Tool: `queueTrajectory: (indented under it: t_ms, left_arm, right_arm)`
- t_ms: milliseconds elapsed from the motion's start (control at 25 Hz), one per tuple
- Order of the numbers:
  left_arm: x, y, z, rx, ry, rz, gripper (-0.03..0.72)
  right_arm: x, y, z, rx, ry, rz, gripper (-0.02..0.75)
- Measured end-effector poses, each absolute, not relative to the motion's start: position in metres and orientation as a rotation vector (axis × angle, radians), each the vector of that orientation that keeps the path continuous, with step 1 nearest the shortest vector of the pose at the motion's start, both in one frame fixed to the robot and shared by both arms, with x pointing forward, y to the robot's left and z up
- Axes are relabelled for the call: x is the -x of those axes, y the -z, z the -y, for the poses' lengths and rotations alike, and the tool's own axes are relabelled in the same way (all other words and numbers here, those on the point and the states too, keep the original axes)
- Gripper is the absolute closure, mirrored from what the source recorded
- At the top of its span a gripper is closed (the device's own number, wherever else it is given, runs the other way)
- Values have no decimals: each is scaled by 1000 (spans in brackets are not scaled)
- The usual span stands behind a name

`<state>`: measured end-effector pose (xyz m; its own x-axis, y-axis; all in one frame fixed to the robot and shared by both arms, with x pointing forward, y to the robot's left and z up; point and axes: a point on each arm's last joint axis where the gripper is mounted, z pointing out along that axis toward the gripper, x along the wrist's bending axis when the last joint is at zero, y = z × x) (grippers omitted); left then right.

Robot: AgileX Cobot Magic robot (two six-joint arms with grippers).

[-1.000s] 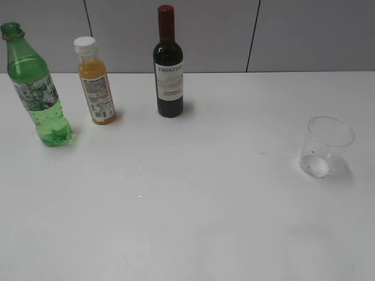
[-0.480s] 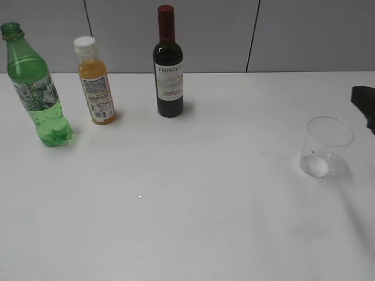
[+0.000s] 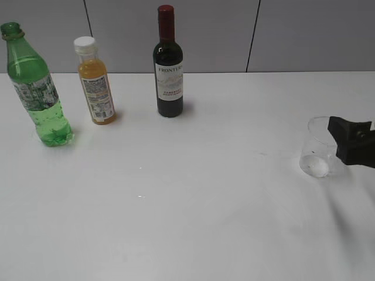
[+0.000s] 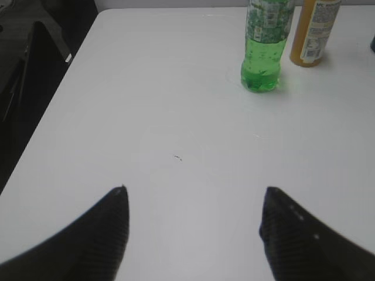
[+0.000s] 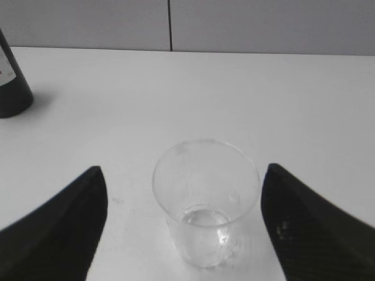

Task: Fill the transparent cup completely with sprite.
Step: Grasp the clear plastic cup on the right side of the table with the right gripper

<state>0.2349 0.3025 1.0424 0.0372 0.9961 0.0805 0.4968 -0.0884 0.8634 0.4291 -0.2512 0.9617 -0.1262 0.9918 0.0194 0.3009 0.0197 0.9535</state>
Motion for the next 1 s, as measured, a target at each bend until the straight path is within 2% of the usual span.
queueTrajectory:
  t_ms: [200, 440, 1000]
  left_arm:
    - [-235, -1042, -302, -1662, -970, -1528, 146]
    - [-235, -1042, -302, -1662, -970, -1528, 146]
    - [-235, -1042, -302, -1662, -970, -1528, 146]
  right_arm:
    - [-420, -939, 255, -1336, -1116, -1548, 114]
    - [-429, -930, 248, -1202, -1196, -1504, 114]
    - [-434, -893, 253, -1382, -1094, -1523, 81]
